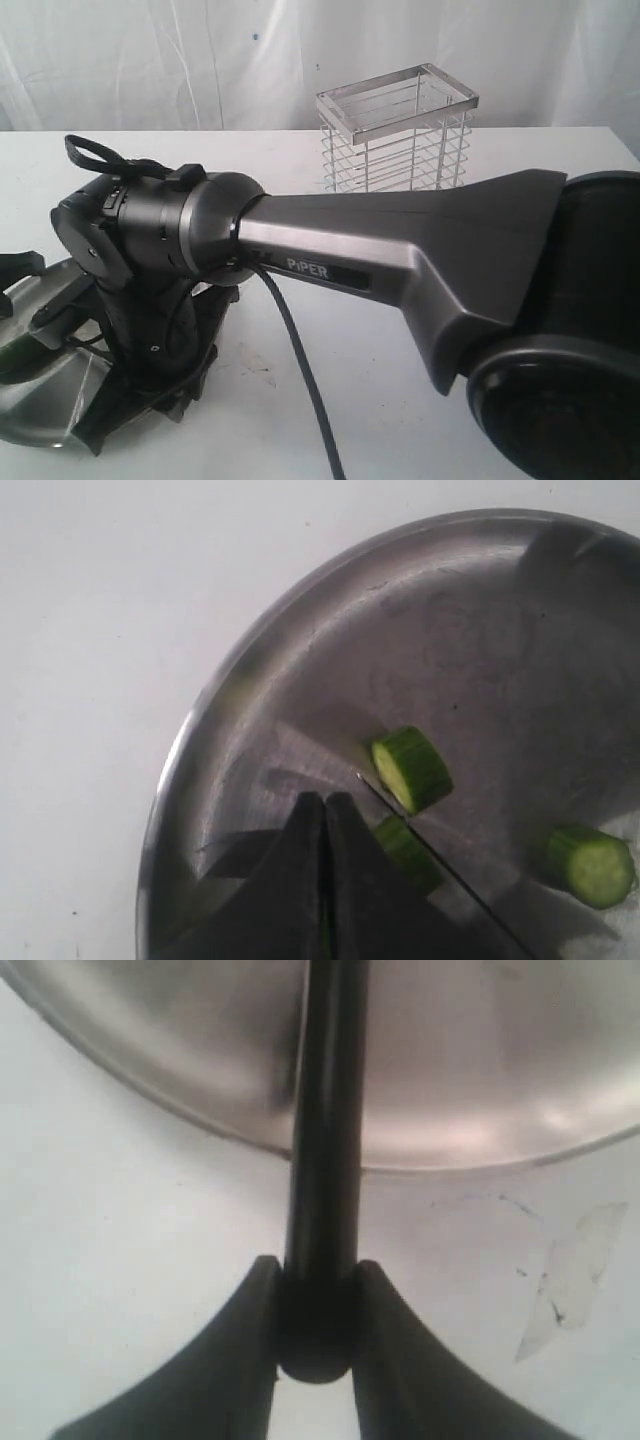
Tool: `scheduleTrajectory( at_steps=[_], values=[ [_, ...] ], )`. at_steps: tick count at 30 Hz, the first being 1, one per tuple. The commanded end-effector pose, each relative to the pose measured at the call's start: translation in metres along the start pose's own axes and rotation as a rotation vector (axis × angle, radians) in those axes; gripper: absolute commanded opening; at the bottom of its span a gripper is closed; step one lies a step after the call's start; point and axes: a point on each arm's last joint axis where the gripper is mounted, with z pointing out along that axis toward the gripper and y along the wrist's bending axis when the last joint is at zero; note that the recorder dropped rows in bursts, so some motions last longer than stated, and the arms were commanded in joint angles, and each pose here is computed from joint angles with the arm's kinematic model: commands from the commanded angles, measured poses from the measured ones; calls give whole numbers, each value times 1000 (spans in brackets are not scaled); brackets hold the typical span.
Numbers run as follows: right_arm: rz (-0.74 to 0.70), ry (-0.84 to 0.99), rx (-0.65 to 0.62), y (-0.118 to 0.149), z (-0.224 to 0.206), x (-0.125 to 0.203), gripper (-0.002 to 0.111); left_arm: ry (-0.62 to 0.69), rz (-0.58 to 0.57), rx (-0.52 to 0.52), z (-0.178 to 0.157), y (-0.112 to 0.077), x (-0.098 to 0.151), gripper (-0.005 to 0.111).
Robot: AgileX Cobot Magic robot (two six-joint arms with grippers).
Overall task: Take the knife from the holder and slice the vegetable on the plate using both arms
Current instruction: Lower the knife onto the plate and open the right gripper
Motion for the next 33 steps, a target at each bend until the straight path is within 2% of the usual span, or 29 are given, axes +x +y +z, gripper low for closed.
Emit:
scheduleTrajectory(
  at_steps=[1,9,13,19,24,28,33],
  values=[
    [44,-17,18,-2,-14,1,0,5,-11,15,-7,-2,0,0],
    [60,-154,77,-7,-59,2,0,-117,13,63,-47,-12,-14,0],
    [59,-166,126,-12,-64,2,0,-165,53,86,-66,-17,-19,0],
    [65,-139,194,-19,-50,7,0,-192,93,107,-87,-20,-14,0],
    [54,-128,200,-20,-30,13,0,-212,98,117,-99,-20,-4,0],
    [65,-185,191,-28,-26,9,0,-203,103,120,-103,-18,8,0],
    [96,-172,193,-43,-13,8,0,-192,103,121,-105,-15,22,0]
  ],
)
